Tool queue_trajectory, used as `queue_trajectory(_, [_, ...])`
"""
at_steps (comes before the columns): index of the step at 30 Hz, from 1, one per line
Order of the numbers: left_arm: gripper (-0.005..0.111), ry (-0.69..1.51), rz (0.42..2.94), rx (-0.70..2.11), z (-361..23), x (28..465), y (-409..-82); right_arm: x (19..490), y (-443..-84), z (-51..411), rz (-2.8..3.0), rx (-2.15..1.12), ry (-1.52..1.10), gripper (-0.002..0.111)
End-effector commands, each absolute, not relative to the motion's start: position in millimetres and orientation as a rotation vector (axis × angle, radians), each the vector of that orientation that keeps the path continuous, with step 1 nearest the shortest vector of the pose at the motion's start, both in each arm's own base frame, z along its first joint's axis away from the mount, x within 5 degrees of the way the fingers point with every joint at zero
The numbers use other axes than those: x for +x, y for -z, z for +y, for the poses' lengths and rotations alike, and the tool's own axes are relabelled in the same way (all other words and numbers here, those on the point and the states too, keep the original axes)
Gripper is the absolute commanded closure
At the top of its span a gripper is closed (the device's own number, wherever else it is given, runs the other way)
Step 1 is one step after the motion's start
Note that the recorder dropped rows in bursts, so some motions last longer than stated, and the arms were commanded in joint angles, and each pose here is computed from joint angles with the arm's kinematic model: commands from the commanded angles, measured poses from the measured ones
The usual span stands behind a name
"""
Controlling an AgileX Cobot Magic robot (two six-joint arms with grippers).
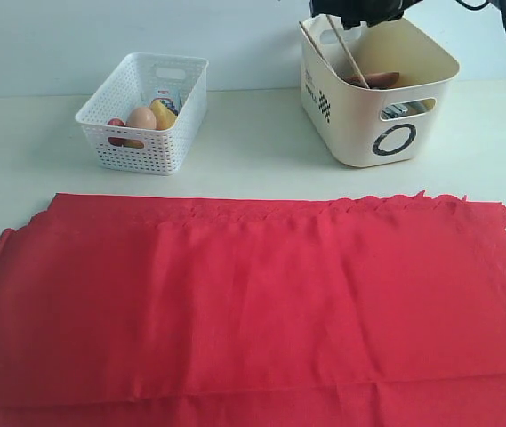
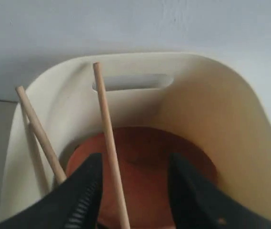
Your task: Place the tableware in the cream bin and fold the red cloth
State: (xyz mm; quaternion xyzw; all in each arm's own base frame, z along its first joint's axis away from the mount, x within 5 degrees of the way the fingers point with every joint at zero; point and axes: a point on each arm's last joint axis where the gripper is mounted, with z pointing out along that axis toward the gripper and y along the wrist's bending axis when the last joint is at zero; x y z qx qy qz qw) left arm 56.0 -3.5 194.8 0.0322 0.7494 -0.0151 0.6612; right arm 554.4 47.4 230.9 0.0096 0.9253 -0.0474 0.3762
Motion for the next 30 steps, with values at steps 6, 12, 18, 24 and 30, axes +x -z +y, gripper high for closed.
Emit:
queue_trajectory(6, [0.107,0.034,1.689,0.075,-3.6,55.7,-194.4,502.0,-310.7,40.9,2.533,-0.082,0.205,0.074])
queue_trajectory(12, [0.107,0.034,1.689,0.075,-3.6,55.7,-194.4,455.2,-384.2,40.7,2.448,-0.071,0.112,0.108])
queue_trajectory(18, [0.107,0.034,1.689,0.075,-3.6,55.7,-194.4,423.0,-378.8,38.0,2.542,-0.063,0.103,0.108])
queue_trajectory(24, [0.107,0.034,1.689,0.075,-3.6,55.7,-194.4,368.2,-358.4,38.5,2.367,0.020,-0.052,0.108])
queue_trajectory(30, [0.107,0.034,1.689,0.075,-3.6,55.7,-194.4,250.4,-276.7,27.4,1.943,0.256,-0.297,0.108])
